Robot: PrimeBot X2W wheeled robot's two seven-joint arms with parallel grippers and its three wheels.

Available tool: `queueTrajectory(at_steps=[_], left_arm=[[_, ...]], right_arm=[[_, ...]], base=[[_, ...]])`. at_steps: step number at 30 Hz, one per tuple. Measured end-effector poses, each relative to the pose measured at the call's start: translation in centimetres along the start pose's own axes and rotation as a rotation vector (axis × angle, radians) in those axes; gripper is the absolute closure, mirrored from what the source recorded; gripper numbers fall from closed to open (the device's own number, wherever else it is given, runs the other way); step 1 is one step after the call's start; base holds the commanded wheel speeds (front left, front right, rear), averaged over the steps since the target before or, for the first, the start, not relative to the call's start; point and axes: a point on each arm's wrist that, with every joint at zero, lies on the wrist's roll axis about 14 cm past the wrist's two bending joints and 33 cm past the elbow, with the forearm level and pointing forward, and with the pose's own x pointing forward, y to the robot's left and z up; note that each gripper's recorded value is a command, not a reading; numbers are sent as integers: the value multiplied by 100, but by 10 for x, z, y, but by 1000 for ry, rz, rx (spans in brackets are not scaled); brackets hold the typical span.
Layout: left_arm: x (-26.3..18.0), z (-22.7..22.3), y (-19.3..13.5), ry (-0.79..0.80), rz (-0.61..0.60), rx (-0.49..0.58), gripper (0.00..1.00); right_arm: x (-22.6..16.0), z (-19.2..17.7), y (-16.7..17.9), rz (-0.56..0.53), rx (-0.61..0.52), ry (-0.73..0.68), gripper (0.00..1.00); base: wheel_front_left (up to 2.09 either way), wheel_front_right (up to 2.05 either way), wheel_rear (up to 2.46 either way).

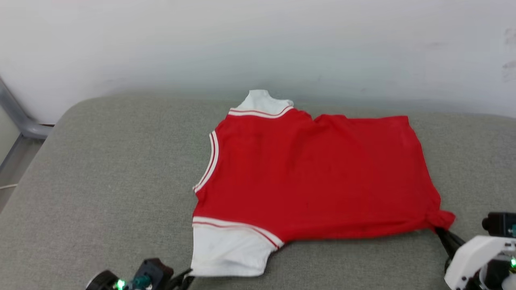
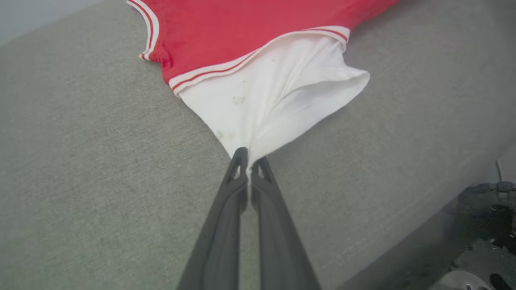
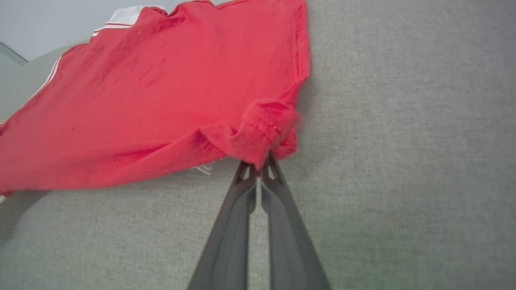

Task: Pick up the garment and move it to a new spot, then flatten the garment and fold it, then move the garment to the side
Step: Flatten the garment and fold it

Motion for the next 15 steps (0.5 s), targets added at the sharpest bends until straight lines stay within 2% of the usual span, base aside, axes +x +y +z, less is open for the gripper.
queueTrajectory(at_steps=[11,15], left_arm=[[-42,-29,-52,172,-165,-112,100],[-43,-21,-52,152,-160,-129,100]], right_arm=[[-52,-49,-10,39,31,159,100],[-60,-51,-4,60,56,156,100]], base=[[0,0,0],[0,0,0]])
